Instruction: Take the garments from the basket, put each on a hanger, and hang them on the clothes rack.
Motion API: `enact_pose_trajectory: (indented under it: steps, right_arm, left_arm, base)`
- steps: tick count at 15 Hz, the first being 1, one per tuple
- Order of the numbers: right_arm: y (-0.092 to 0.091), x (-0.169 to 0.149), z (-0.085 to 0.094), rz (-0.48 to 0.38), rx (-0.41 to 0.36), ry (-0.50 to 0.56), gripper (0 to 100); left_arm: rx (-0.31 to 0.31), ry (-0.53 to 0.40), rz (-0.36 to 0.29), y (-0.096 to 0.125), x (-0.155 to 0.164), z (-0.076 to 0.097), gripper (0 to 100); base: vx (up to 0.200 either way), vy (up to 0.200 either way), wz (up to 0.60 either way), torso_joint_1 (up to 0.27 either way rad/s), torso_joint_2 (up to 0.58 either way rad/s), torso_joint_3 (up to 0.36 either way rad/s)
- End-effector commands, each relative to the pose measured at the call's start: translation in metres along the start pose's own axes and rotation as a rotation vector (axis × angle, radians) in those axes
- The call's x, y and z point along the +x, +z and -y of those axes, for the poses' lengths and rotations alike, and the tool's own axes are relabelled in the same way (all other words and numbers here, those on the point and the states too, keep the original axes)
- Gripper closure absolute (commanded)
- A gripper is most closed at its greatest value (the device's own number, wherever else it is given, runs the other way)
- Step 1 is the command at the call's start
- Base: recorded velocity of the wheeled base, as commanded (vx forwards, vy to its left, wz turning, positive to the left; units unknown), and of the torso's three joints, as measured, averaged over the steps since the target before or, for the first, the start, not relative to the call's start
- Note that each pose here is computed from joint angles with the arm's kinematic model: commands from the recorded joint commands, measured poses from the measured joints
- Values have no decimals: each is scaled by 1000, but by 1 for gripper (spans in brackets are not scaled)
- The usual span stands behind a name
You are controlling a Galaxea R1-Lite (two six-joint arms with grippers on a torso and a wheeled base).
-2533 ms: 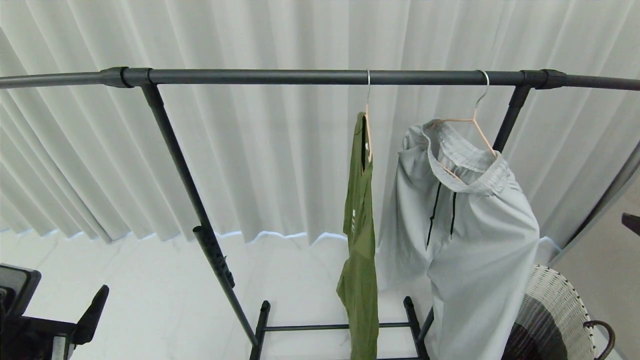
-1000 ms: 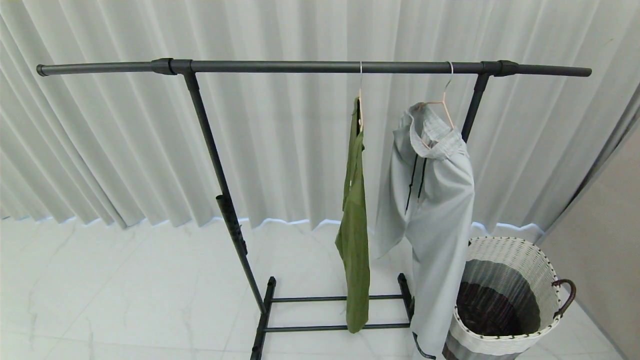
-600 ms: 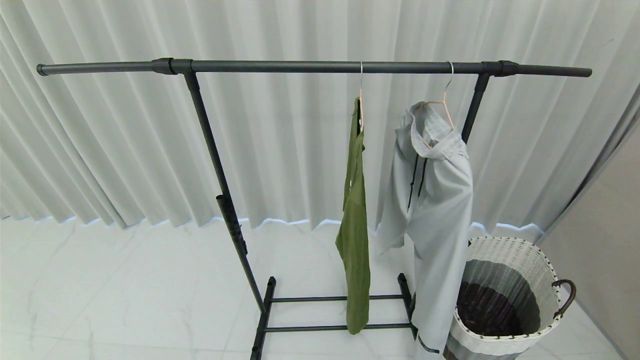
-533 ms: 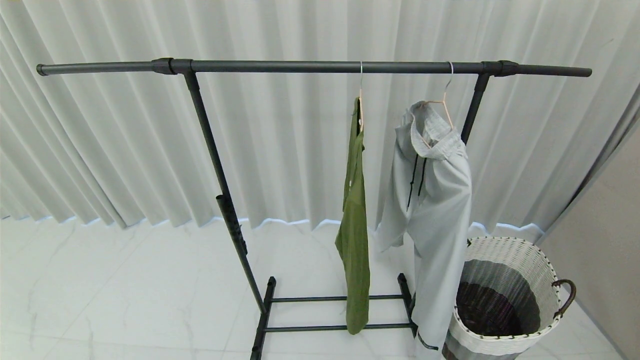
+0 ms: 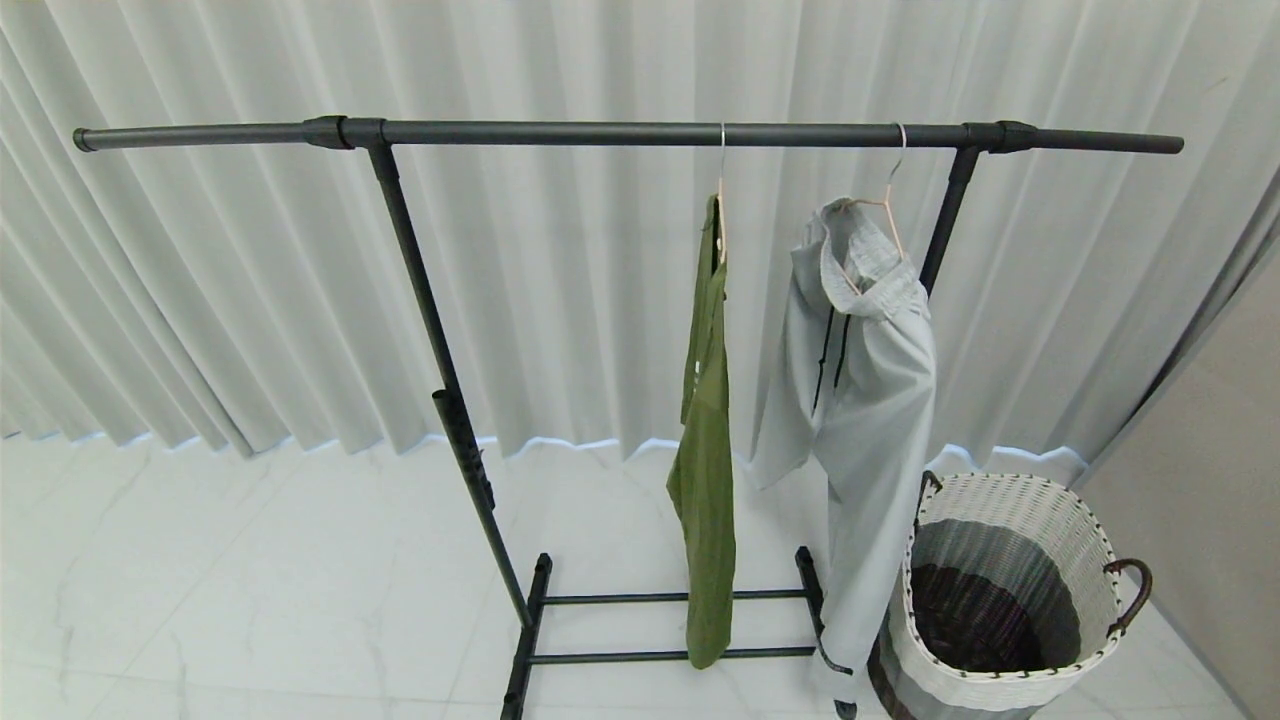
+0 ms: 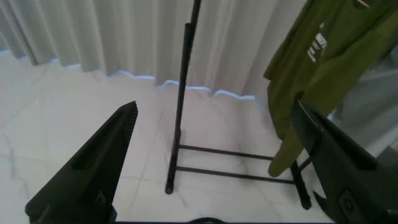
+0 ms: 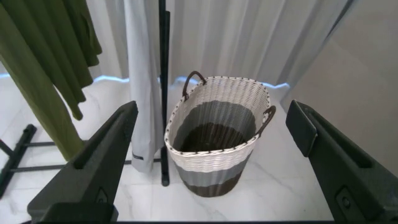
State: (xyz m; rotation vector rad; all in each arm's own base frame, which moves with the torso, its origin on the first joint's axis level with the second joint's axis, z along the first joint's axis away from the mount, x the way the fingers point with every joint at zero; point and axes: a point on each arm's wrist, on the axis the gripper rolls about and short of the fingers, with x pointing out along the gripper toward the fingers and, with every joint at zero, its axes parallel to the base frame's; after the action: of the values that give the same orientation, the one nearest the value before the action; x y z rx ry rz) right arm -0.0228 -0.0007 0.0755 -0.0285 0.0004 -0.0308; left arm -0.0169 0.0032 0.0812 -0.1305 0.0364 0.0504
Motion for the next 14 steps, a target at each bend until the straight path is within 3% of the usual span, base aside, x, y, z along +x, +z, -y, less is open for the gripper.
enact_pose_trajectory:
  steps: [1, 3, 6, 7, 8, 9, 10, 11, 12, 14]
  right_arm:
    - [0, 0, 0, -2, 7, 0, 0]
    - [0, 0, 0, -3, 16, -3, 0]
    - [0, 0, 0, -2, 18, -3, 0]
    - [0, 0, 0, -2, 18, -3, 0]
    - [0, 0, 0, -3, 19, -3, 0]
    - [0, 0, 0, -3, 19, -3, 0]
    - [0, 0, 0, -3, 19, -3, 0]
    - [0, 0, 0, -3, 16, -3, 0]
    - [0, 0, 0, -3, 21, -3, 0]
    - [0, 0, 0, -3, 31, -3, 0]
  left_arm:
    - [41, 158, 60, 0, -5, -2, 0]
    - [70, 214, 67, -1, -8, -3, 0]
    - [162, 64, 58, -1, -7, 0, 0]
    - [261, 23, 58, -2, -7, 1, 0]
    - [246, 5, 74, -2, -7, 1, 0]
    - [173, -3, 63, -2, -7, 1, 0]
    - [147, -11, 56, -3, -7, 2, 0]
    - [178, -150, 41, -5, -6, 4, 0]
    - [209, -159, 28, -7, -6, 4, 0]
    - [183, -151, 26, -7, -6, 4, 0]
  base:
    - [0, 0, 0, 0, 0, 0]
    - [0, 0, 0, 0, 0, 0]
    - [0, 0, 0, 0, 0, 0]
    - [0, 0, 0, 0, 0, 0]
    - [0, 0, 0, 0, 0, 0]
    - [0, 0, 0, 0, 0, 0]
    - [0, 0, 0, 0, 0, 0]
    - [0, 0, 0, 0, 0, 0]
    - [0, 0, 0, 0, 0, 0]
    - [0, 0, 0, 0, 0, 0]
